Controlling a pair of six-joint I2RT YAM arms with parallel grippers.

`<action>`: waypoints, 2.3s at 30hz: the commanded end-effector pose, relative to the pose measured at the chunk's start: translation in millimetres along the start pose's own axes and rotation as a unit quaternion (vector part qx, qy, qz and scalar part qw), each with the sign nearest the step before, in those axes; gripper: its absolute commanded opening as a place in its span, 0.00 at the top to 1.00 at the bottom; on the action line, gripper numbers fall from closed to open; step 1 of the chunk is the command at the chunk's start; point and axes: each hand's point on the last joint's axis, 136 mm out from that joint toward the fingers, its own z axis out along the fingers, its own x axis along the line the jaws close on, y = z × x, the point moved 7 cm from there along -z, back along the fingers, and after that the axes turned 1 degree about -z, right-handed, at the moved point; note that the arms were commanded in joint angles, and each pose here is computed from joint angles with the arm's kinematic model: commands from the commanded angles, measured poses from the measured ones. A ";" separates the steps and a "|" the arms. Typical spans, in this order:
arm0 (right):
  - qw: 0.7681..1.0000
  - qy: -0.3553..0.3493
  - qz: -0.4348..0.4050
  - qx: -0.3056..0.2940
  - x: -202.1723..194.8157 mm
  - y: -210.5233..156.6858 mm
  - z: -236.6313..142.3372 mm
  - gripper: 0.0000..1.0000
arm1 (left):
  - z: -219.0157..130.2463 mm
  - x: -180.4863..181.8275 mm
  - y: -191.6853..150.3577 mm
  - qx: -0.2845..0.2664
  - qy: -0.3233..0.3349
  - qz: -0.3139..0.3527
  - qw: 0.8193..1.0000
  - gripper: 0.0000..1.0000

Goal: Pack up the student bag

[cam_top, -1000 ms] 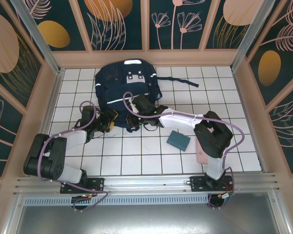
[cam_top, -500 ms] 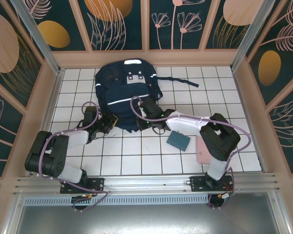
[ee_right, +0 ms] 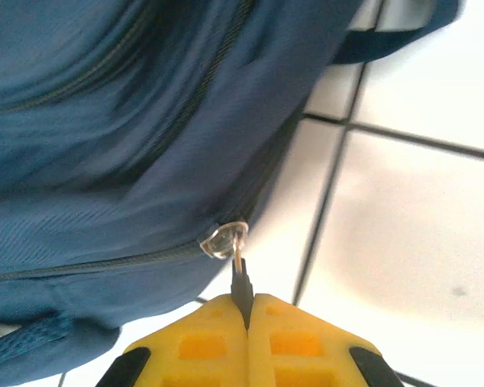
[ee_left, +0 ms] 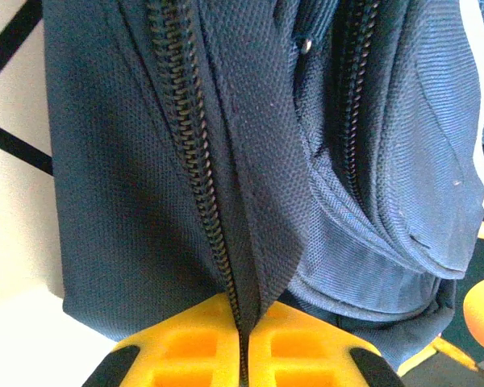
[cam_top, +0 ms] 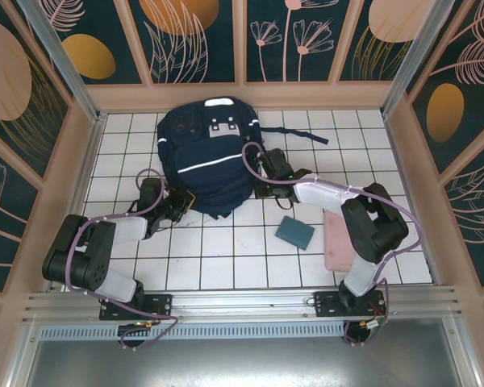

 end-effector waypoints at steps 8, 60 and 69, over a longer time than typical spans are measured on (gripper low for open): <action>0.996 -0.022 -0.008 -0.090 -71.4 62.8 8.3 1.00 | -11.7 39.1 4.0 -0.053 0.098 0.014 0.994 0.95; 0.885 0.197 0.421 0.018 -82.2 3.9 -4.7 0.56 | 92.9 -158.7 -117.7 0.041 0.254 0.667 0.699 0.42; 0.888 0.181 0.421 0.021 -85.0 -5.0 -5.0 0.56 | 110.3 -137.9 -116.3 0.083 0.305 0.689 0.652 0.43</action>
